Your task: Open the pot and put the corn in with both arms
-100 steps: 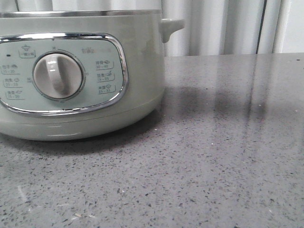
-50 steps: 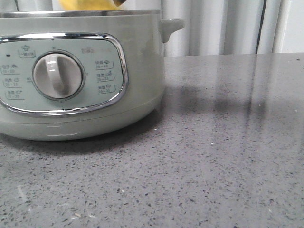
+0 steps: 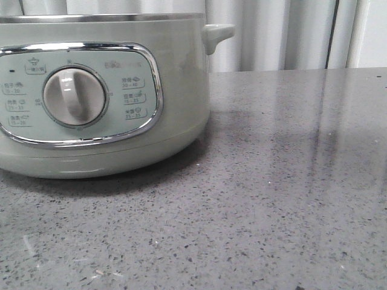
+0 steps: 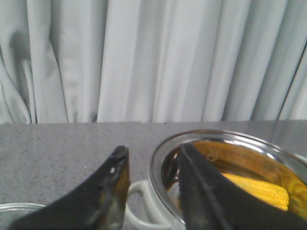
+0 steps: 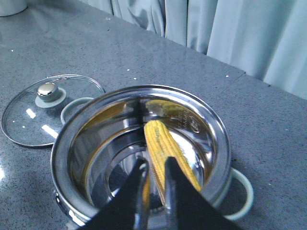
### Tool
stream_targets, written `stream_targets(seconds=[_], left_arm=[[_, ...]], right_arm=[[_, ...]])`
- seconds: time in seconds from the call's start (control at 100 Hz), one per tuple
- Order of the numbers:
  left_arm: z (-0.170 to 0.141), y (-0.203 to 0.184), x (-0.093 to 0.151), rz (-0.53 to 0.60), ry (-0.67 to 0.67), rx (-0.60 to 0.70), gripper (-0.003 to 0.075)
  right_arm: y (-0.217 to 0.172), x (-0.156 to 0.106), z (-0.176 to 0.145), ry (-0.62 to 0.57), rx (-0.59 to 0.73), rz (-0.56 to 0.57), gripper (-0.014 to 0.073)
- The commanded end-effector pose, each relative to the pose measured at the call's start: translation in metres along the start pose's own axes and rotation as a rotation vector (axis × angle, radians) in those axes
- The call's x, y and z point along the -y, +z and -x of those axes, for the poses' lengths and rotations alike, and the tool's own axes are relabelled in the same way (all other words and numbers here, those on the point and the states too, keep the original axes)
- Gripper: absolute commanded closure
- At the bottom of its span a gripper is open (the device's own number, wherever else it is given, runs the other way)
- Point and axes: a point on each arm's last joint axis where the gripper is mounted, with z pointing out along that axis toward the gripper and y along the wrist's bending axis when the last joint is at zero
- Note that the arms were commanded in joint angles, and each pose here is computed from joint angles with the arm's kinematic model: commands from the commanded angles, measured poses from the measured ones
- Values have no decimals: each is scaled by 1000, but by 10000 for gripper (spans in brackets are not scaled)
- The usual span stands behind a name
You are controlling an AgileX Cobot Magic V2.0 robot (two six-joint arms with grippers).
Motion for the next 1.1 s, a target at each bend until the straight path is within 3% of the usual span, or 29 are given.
stream_targets(seconds=[0.0,0.04,0.27,0.41,0.63,1.09], left_arm=[[11,-3,3,-17,-7,35,689],[10,-5,4,-22,-5,31,743],[-14,-15,7,-70,72,-4,741],[-36,-16,4,-69,68,-41,741],[-45,-15,3,-69,61,-68,741],[-45,-15,3,-68,56,-62,741]], right_arm=[[-46,-1,-7,-48,189,-51,651],[-60,-2,-21,-63,215,-64,649],[-126,-8,-101,-163,378,-136,649],[-155,-11,-129,-178,511,-155,649],[-178,-14,-141,-192,609,-171,650],[-178,-14,-141,-192,612,-171,650]])
